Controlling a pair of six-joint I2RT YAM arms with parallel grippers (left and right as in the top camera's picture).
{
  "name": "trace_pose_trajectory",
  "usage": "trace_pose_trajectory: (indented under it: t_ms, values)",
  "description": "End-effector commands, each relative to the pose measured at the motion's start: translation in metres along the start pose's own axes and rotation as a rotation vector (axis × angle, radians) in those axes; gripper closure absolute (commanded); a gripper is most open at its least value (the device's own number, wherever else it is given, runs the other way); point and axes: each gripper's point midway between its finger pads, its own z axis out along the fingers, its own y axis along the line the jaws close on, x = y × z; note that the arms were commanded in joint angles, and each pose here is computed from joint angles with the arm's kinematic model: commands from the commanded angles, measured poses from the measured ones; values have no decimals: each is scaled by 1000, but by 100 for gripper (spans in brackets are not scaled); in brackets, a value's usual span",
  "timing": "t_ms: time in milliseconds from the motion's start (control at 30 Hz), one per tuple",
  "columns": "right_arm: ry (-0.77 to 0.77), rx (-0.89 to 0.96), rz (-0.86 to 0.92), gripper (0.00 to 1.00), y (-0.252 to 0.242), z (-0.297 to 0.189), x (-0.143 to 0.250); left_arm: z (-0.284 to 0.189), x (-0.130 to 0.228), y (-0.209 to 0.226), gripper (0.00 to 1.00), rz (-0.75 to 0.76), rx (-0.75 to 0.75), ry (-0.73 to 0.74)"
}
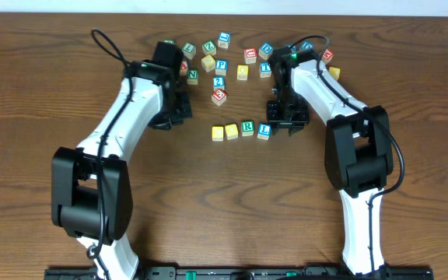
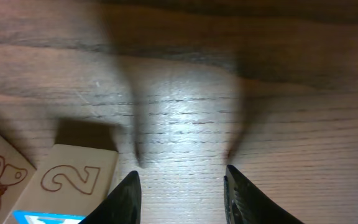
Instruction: Spell out CORL
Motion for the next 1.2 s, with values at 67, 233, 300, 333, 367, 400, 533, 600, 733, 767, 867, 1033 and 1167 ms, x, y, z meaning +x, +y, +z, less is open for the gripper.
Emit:
trace_pose_trajectory:
  t_ms: [67, 233, 300, 333, 367, 400, 533, 600, 733, 767, 867, 1033, 1167]
  values:
    - [-25, -18, -7, 62, 9, -10, 2, 8, 6, -6, 92, -39, -9, 15]
    - [-44, -32, -24, 62, 18, -9, -1, 18, 8, -11, 92, -47, -2, 34]
    - [-52, -34, -31, 61, 21, -9, -2, 21, 9, -16, 92, -44, 20, 43]
    - [-57, -35, -34, 61, 22, -9, -2, 22, 9, -18, 92, -44, 29, 47]
    - [-59, -38, -36, 61, 24, -9, -3, 23, 9, -20, 92, -46, 34, 49]
    - [-63, -41, -37, 61, 25, -9, -4, 24, 9, -20, 92, -49, 35, 48]
    - [-72, -52, -43, 61, 29, -9, -5, 24, 10, -24, 92, -44, 37, 45]
    - [-77, -53, -47, 61, 31, -9, -6, 24, 10, -25, 92, -41, 39, 44]
    - [-82, -55, -52, 61, 33, -9, -6, 24, 12, -28, 92, -32, 40, 45]
    - [-84, -55, -54, 60, 34, -9, -7, 24, 12, -29, 92, -29, 40, 44]
    - [-93, -58, -60, 60, 36, -9, -8, 24, 12, -32, 92, -26, 45, 38]
    - [-96, -55, -88, 60, 43, -9, -6, 24, 11, -35, 92, -29, 50, 30]
    - [-97, -46, -125, 60, 49, -8, -3, 24, 9, -36, 92, -28, 54, 24]
